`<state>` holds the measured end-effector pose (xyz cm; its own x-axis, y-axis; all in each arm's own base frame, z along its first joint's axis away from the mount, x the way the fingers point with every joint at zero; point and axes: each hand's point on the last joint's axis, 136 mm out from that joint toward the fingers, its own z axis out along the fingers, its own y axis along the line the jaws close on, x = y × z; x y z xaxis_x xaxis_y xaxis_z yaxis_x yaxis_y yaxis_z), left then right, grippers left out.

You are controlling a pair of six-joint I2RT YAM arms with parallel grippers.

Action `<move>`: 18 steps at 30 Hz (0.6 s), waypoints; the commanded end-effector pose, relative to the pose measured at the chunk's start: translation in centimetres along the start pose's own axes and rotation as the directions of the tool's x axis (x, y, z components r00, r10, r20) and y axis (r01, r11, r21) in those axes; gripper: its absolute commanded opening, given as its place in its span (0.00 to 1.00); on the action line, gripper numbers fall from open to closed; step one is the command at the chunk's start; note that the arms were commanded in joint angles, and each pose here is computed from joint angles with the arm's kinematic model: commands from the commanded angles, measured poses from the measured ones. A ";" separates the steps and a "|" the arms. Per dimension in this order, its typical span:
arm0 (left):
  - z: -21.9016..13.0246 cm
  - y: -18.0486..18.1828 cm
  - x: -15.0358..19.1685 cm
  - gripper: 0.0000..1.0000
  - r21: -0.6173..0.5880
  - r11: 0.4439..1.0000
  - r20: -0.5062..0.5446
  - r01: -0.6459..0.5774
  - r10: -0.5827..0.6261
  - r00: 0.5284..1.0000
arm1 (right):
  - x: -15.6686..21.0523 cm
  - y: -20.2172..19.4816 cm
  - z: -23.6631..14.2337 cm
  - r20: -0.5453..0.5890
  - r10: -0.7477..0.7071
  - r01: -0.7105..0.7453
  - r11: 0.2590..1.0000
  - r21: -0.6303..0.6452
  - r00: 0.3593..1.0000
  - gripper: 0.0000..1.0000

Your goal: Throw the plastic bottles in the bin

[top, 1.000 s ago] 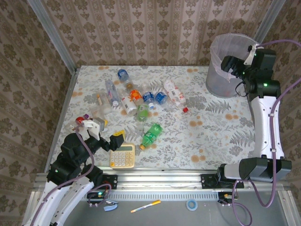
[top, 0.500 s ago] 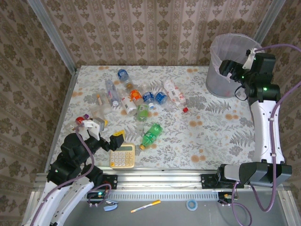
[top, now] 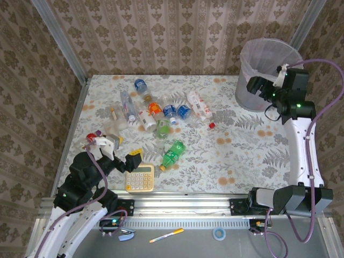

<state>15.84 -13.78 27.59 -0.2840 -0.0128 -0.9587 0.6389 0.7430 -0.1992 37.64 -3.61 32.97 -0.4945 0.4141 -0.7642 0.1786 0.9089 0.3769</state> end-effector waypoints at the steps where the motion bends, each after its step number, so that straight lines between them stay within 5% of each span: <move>1: -0.3 -0.2 -0.2 1.00 0.010 1.000 0.016 -0.023 0.023 1.000 | 0.5 0.7 -0.1 0.006 0.031 -0.031 0.999 -0.042 0.999 1.00; 18: -0.2 0.0 -0.1 1.00 -0.003 1.000 0.013 -0.026 0.026 1.000 | 5.0 0.2 1.4 -0.072 0.070 -0.076 0.993 -0.093 0.995 1.00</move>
<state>15.85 -13.77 27.59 -0.2837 -0.0126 -0.9588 0.6388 0.7433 -0.1987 36.49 -2.30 27.80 -0.5542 0.4666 -0.6893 0.1833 0.8762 0.4458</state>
